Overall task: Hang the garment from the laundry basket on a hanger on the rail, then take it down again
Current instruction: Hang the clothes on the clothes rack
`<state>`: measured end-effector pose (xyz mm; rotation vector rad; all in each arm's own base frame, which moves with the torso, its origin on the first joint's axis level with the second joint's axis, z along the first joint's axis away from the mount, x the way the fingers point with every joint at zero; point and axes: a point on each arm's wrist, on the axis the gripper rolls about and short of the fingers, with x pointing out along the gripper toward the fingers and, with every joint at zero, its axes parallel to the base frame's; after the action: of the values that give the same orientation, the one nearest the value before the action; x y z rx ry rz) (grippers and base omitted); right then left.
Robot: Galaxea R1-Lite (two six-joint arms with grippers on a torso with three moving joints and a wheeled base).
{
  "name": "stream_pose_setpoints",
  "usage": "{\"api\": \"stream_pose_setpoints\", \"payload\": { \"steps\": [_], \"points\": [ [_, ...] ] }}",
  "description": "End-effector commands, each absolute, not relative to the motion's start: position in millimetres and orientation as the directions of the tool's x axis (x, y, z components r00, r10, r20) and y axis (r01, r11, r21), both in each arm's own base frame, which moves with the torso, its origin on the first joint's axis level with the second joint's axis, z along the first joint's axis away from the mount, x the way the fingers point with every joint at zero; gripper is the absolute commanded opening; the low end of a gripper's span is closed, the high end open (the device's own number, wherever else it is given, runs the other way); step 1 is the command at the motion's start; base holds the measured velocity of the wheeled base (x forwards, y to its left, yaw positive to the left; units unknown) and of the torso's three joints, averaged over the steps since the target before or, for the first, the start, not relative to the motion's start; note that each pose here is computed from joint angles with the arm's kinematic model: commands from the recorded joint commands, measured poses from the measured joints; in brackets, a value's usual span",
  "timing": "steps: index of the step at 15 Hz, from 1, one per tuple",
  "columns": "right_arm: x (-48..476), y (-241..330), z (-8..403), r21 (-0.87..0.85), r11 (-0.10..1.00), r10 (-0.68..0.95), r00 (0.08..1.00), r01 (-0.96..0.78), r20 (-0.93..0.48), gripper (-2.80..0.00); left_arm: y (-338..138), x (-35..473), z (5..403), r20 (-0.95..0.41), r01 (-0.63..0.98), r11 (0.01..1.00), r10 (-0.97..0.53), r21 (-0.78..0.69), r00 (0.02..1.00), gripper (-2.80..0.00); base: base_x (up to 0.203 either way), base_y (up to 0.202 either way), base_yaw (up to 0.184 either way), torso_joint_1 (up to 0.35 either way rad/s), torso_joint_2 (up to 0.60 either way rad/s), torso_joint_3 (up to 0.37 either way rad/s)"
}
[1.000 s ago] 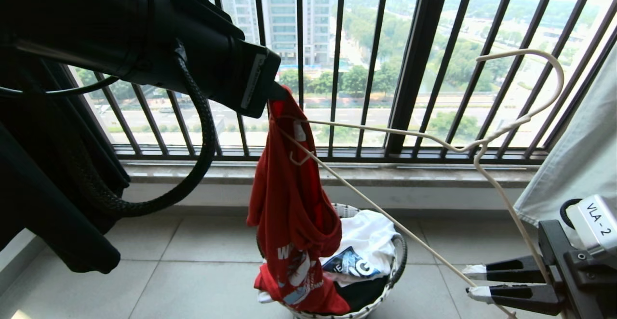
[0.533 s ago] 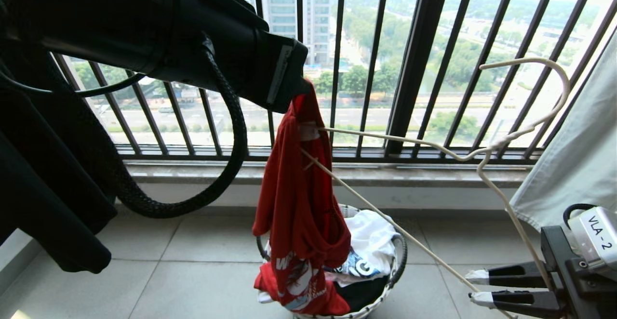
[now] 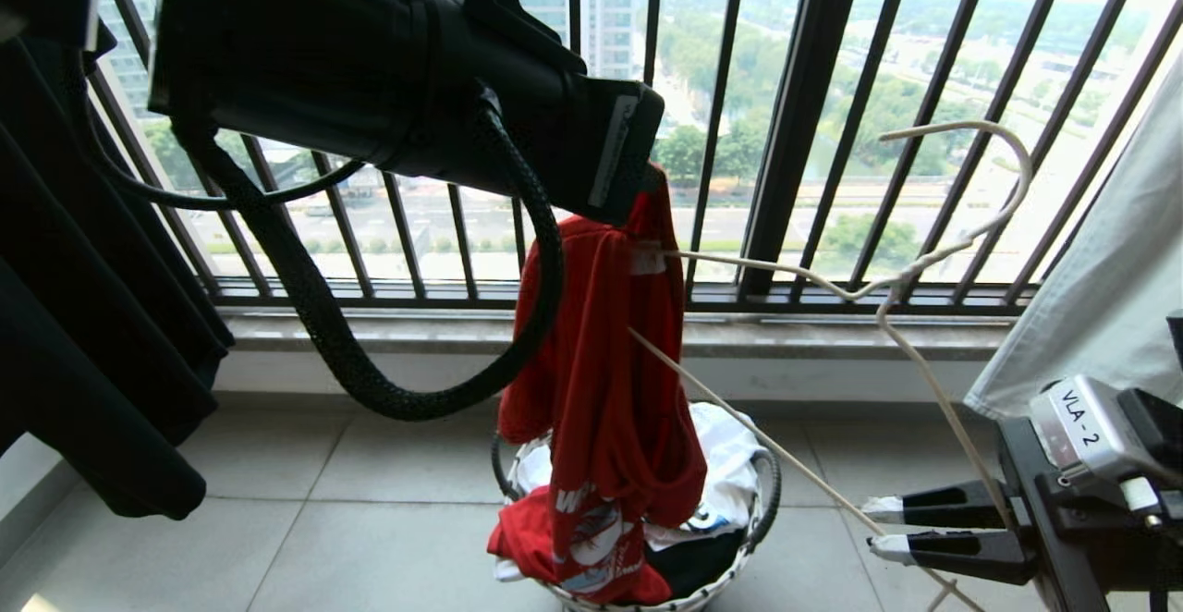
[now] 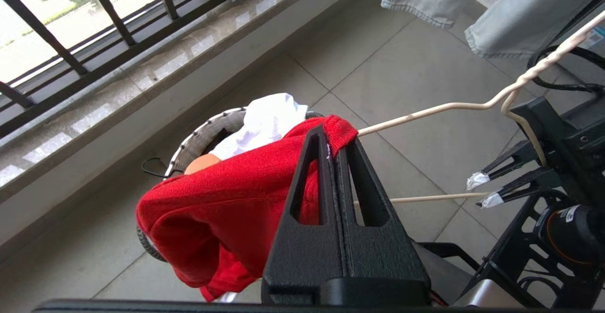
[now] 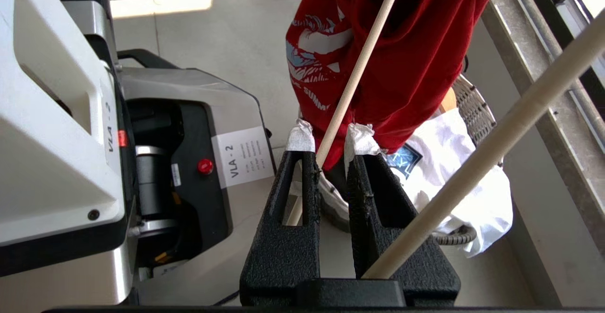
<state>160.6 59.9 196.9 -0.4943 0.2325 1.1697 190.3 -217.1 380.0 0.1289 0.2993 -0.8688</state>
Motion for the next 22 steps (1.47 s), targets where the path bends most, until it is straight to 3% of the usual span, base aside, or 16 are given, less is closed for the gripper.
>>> {"api": "stream_pose_setpoints", "payload": {
  "steps": [1, 3, 8, 22],
  "points": [
    [169, 63, 189, -0.22, 0.279, 0.827, 0.35, -0.935, -0.44, -2.8, -214, 191, 383, -0.293, 0.794, 0.607, -0.765, -0.033, 0.573, -2.8, 0.0, 0.0, 0.0, 0.0, 0.0, 0.0],
    [177, 68, 184, -0.2, 0.259, 0.832, 0.324, -0.945, -0.45, -2.8, -204, 196, 386, -0.273, 0.834, 0.548, -0.814, -0.067, 0.512, -2.8, 0.0, 0.0, 0.0, 0.0, 0.0, 0.0],
    [205, 83, 182, -0.229, 0.231, 0.849, 0.311, -0.946, -0.427, -2.8, -205, 211, 381, -0.269, 0.853, 0.518, -0.833, -0.069, 0.484, -2.8, 0.0, 0.0, 0.0, 0.0, 0.0, 0.0],
    [235, 125, 169, -0.358, 0.158, 0.838, 0.316, -0.92, -0.445, -2.8, -209, 240, 363, -0.317, 0.868, 0.475, -0.808, 0.145, 0.496, -2.8, 0.0, 0.0, 0.0, 0.0, 0.0, 0.0]
  ]
}}
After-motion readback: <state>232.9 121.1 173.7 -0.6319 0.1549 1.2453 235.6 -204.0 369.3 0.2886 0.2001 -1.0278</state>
